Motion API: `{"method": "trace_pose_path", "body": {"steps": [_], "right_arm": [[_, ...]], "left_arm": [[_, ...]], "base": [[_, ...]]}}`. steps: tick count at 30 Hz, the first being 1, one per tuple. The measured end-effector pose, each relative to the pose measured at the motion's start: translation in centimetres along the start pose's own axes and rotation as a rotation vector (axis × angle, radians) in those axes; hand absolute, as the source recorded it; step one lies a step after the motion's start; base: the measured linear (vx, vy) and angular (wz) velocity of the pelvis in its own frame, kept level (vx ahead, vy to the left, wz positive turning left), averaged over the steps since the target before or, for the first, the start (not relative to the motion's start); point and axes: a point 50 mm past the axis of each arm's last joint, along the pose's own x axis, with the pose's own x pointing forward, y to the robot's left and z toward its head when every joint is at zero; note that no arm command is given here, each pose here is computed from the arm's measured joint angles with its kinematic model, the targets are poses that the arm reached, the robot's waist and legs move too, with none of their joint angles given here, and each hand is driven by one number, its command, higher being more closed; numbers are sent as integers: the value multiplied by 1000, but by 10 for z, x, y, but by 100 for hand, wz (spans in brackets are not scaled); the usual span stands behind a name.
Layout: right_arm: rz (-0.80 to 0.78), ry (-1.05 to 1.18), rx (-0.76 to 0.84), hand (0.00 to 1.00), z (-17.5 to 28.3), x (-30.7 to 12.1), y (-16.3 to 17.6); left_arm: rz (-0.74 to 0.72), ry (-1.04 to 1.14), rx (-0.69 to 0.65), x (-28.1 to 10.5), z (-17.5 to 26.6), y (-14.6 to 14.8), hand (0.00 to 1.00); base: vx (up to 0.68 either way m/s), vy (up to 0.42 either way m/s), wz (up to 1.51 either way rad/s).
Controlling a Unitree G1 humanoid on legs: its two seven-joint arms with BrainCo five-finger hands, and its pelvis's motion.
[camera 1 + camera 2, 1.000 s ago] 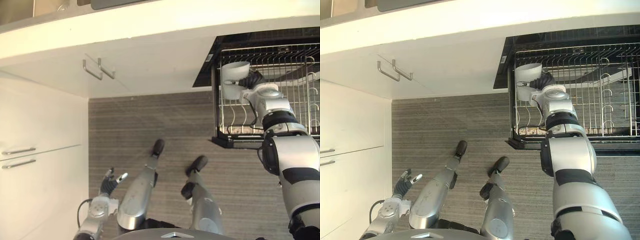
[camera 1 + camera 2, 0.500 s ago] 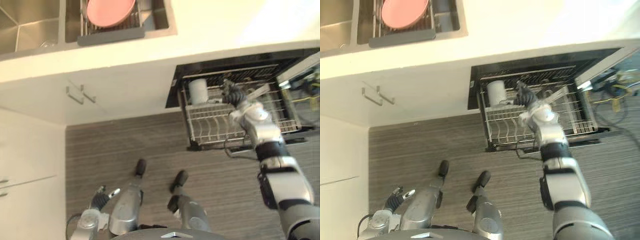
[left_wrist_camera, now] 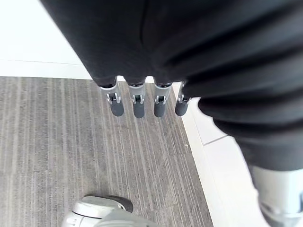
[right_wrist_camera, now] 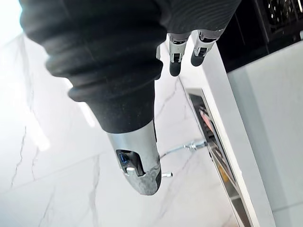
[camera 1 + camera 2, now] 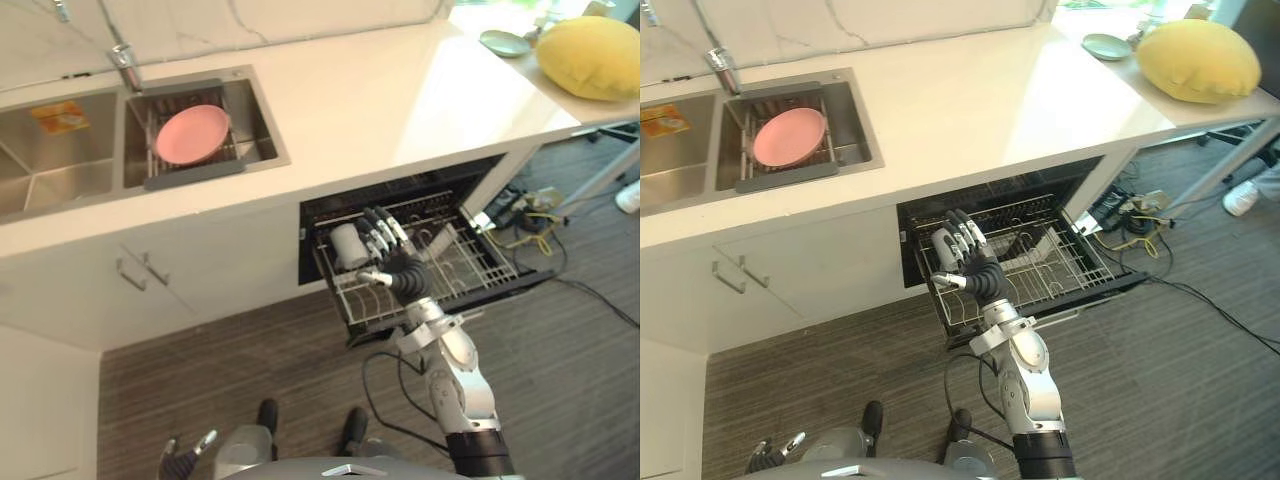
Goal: Walk over to the sink, pick up the cup, carry it to the dishwasher, place the cup inside the dishwasher, then close the dishwasher door
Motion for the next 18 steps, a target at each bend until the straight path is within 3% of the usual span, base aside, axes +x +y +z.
{"method": "trace_pose_path", "body": {"steps": [5, 10, 16, 18], "right_arm": [[-74, -88, -45, 0, 22, -5, -26], [-187, -231, -37, 0, 44, -12, -46], [-253, -236, 37, 0, 34, -32, -32], [-343, -219, 30, 0, 36, -59, -30]], "left_arm": [[8, 22, -117, 0, -6, -3, 0], [-20, 83, -113, -7, -23, -10, 0], [-106, 152, 12, -1, -25, -1, 0], [-144, 147, 135, 5, -21, 7, 0]], "base": [[46, 68, 127], [76, 179, 77], [3, 97, 45], [92, -62, 165]]}}
